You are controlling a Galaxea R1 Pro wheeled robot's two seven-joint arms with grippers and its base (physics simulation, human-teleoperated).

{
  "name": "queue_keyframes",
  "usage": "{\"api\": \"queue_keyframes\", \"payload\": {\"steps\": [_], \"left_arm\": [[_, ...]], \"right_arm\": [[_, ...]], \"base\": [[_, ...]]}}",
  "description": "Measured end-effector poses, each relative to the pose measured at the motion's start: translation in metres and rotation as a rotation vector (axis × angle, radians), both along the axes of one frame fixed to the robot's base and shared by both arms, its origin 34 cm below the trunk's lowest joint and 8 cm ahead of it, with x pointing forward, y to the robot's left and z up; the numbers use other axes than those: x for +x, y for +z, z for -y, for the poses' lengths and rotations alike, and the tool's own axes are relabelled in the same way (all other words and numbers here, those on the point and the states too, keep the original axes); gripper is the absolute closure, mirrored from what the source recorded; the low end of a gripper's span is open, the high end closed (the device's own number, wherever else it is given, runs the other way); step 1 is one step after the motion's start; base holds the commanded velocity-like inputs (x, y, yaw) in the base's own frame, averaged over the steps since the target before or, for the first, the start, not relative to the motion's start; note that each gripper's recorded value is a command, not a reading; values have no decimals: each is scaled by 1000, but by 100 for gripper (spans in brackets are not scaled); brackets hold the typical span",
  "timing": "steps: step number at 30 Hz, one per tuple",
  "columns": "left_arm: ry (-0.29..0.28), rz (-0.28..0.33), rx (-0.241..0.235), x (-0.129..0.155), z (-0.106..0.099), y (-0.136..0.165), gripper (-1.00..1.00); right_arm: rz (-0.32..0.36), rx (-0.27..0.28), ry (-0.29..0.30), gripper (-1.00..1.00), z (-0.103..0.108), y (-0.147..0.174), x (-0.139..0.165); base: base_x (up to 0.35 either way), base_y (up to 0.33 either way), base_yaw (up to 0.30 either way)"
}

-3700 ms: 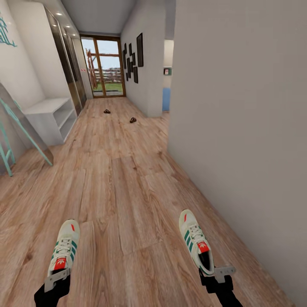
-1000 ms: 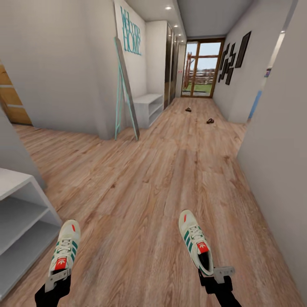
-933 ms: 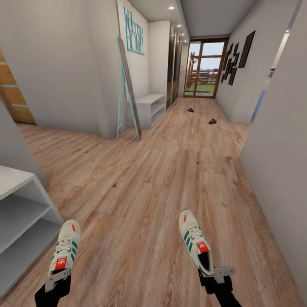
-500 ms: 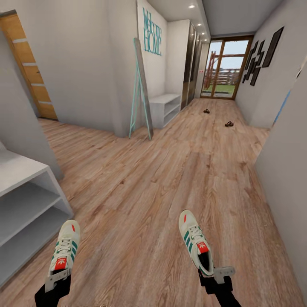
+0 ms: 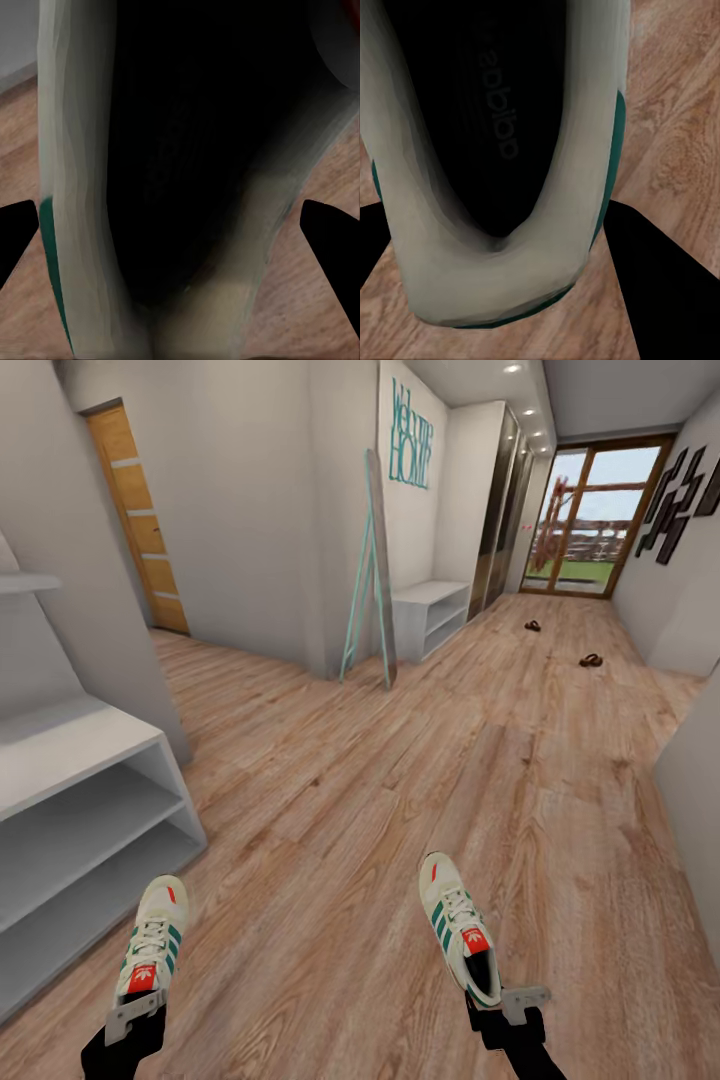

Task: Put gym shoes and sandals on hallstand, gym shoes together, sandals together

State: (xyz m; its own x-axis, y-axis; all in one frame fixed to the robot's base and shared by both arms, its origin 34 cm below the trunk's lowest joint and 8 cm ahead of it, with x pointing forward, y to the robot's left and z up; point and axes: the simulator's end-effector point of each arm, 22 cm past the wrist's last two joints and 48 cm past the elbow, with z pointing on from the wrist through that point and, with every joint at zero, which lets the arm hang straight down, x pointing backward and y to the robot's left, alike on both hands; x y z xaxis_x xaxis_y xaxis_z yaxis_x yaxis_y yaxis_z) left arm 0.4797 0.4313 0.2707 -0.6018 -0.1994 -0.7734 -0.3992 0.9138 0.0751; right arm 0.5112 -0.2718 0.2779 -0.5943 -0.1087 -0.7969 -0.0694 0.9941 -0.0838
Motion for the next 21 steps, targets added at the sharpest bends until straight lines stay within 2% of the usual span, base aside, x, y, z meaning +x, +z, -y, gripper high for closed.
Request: {"api": "queue_keyframes", "payload": {"steps": [17,21], "left_arm": [[1,0,2,0,-1,0,100],[2,1,3,0,-2,1,100]], "right_arm": [[0,1,1,100,0,0,0],[0,0,0,100,0,0,0]], "base": [[0,0,279],[114,-70,279]]}}
